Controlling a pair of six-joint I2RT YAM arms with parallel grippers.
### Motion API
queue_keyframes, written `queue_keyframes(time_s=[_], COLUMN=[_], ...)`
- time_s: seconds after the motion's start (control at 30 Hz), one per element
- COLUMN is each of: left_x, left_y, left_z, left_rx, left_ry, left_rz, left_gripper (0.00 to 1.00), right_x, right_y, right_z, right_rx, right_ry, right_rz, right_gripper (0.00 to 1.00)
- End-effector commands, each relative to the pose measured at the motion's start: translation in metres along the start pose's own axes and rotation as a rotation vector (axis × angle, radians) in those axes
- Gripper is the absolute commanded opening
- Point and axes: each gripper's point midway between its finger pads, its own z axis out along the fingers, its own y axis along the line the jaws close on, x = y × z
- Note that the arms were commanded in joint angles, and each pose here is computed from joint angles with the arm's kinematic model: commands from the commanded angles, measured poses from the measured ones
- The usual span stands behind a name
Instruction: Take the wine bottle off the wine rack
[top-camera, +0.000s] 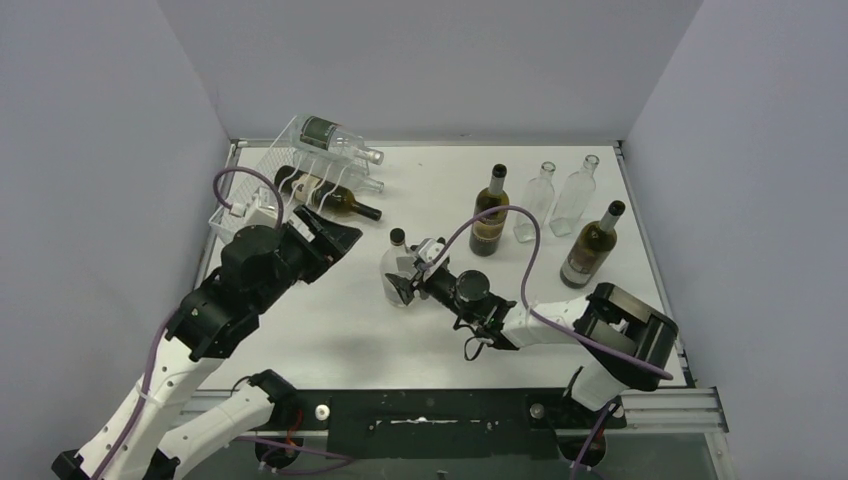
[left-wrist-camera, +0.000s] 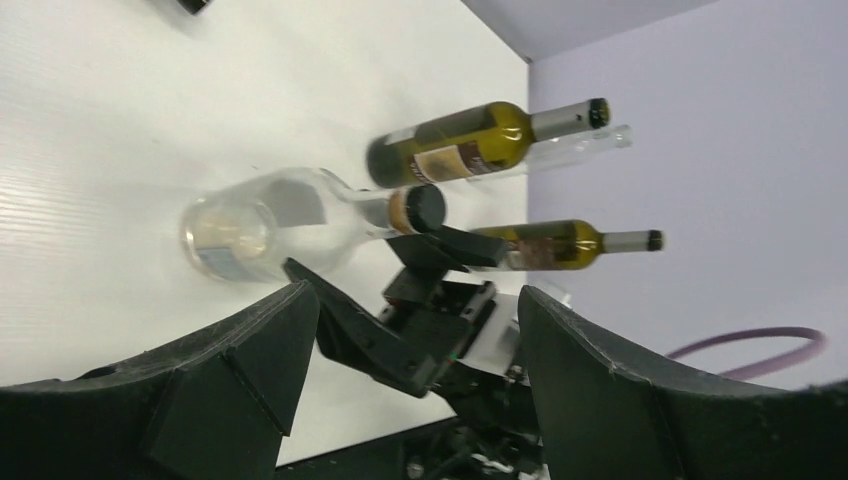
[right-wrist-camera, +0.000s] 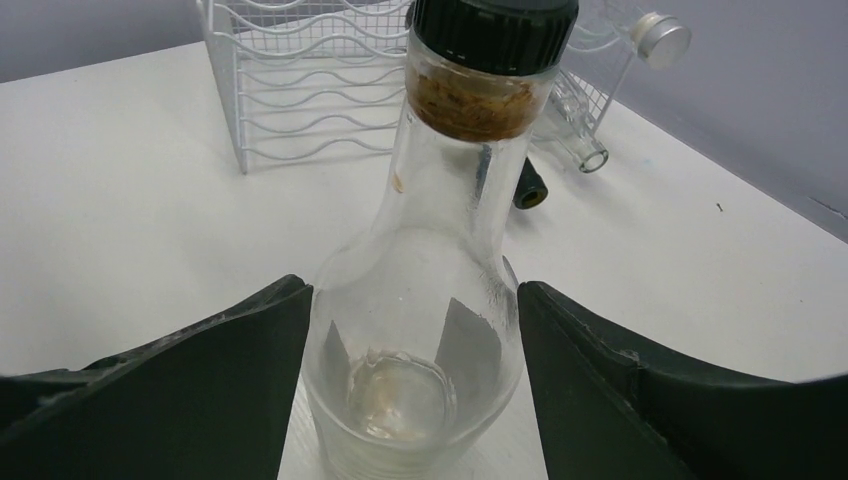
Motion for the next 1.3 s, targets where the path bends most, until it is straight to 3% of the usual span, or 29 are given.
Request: queue_keyframes(time_s=[0.0, 0.4, 0.73, 0.97, 1.27], left_x=[-0.012, 0.019, 0.039, 0.042, 0.039], left_y=[0.025, 0.07, 0.071, 0.065, 0.061], left_z=[0.001, 0.028, 0.045, 0.05, 0.043], left_rx=[-0.08, -0.163, -0.116, -0.093, -0.079], left_ry=[-0.07, 0.01, 0.069, 0.088, 0.081], left_rz=[0.152, 0.232, 0.195, 0.188, 0.175], left_gripper=[0.73, 0.73, 0.73, 0.73, 0.73], right_x=[-0.002, 0.014, 0.043, 0.042, 0.048], right_y=[-0.016, -0.04, -0.079, -0.121, -0.155], right_z=[-0.007, -0.059, -0.127, -0.168, -0.195], right_rx=[0.094, 0.212, 0.437, 0.643, 0.905], right_ry=[0.044, 0.183, 0.287, 0.21, 0.252], right_rz=[0.016, 0.007, 0.048, 0.149, 0.102], right_gripper=[0.72, 0.73, 0.72, 0.69, 0.68])
